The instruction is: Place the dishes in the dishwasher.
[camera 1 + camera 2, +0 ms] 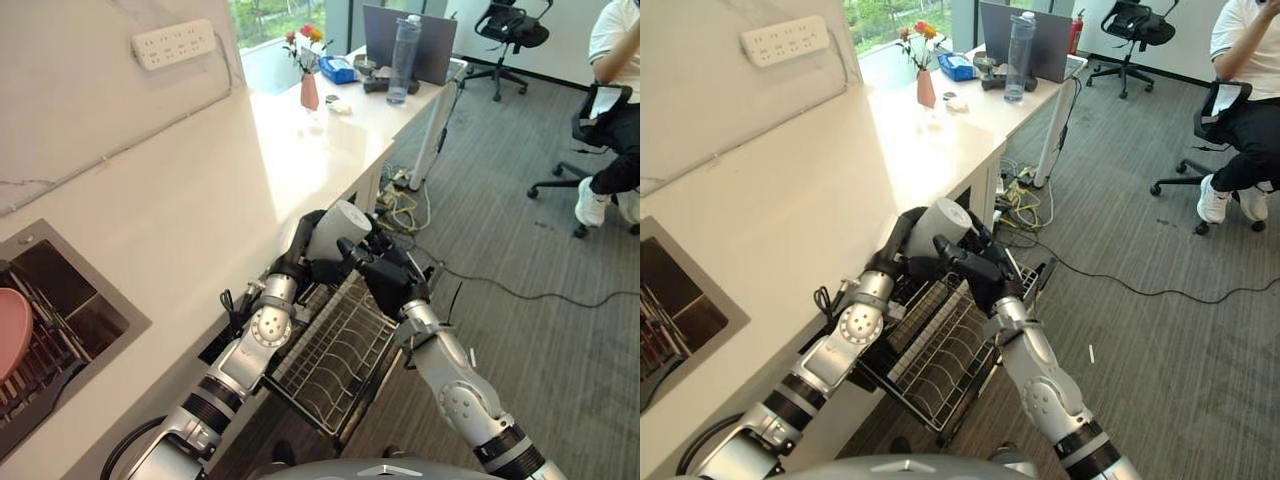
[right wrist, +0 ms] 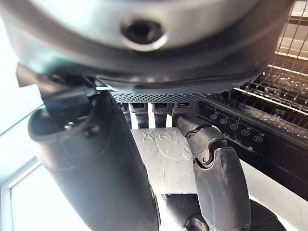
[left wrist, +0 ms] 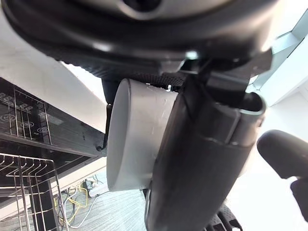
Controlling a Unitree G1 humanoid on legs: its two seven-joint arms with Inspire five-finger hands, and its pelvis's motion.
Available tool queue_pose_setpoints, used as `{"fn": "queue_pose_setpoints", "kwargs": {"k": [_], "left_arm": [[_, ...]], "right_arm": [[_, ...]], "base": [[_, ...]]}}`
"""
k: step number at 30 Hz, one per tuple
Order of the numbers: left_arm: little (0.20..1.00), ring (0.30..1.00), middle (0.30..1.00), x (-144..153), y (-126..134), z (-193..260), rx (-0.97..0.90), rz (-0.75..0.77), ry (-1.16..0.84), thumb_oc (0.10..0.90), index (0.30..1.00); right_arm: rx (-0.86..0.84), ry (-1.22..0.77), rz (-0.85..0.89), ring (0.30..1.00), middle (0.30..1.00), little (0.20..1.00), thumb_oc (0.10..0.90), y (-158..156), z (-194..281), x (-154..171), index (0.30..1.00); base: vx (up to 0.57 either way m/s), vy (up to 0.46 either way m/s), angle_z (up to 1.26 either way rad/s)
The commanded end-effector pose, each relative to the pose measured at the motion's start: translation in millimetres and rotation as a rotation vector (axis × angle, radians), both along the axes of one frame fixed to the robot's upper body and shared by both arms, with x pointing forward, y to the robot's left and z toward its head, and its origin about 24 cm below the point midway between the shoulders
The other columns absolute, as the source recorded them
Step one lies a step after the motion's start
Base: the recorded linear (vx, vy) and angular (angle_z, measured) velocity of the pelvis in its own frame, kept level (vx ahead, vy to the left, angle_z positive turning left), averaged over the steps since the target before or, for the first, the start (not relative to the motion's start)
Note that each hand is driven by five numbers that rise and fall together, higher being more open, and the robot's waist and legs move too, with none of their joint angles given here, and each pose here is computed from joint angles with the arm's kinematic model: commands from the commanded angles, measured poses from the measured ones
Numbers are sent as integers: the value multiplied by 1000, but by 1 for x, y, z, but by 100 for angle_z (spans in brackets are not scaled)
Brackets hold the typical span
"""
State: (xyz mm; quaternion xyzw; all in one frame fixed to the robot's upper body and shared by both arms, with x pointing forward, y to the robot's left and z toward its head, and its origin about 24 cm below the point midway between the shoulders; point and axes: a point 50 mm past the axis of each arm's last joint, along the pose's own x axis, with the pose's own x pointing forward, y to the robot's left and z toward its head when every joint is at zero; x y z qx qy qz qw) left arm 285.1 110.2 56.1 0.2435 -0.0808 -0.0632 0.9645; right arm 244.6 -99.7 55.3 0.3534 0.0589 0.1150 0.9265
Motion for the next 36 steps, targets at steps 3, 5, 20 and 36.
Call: {"fn": "queue_pose_setpoints", "kwargs": {"k": [3,5,20,36], "left_arm": [[300,300,300,18,-26,42,-15,-84,-198,400,300],[300,300,300,19,-29,42,-9,-91,-196,400,300],[300,300,300,24,-62,51,12,-172,-223,400,300],[300,300,300,17,-81,54,46,-309,-233,400,300]], "right_arm": [[158,-291,-27,900,900,900,800,19,67,23,900],[167,-281,-35,900,900,900,800,24,69,28,900],[114,-90,44,900,900,900,800,71,44,38,900],[-171,-192,116,300,300,300,400,64,38,50,300]], "base": [[-1,1,1],[0,0,0],[-10,4,5],[-1,0,2]]}}
